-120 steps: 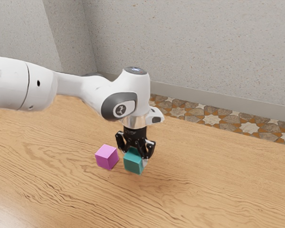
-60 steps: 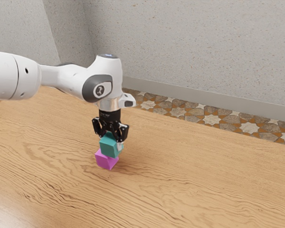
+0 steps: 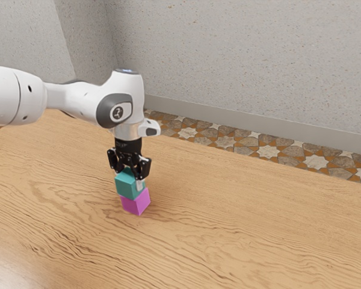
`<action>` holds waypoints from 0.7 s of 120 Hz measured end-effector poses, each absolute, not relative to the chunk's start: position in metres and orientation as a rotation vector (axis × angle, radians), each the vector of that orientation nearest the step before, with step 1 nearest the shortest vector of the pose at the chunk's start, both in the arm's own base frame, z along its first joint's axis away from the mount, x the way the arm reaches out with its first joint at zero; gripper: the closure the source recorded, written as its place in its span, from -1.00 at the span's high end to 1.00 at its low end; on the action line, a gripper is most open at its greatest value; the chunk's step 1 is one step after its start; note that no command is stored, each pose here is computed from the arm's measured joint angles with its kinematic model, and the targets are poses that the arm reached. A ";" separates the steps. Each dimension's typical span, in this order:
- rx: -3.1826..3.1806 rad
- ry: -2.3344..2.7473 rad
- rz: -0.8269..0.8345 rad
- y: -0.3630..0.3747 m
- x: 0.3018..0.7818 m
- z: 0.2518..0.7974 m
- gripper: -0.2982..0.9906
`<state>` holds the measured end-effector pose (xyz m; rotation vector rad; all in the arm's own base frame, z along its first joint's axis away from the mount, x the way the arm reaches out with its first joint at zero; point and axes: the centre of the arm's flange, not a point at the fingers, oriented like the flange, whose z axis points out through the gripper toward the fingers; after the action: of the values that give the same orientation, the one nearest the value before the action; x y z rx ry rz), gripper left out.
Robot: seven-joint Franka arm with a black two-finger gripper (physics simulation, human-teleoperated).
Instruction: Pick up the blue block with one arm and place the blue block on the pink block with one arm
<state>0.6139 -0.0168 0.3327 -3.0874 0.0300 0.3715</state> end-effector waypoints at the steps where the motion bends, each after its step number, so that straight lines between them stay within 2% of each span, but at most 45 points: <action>1: -3.088 0.030 0.372 -0.016 0.614 0.333 0.01; 84: -3.107 0.120 0.374 -0.012 0.618 0.331 0.05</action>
<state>0.6180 -0.0119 0.3311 -3.1075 0.1205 0.3738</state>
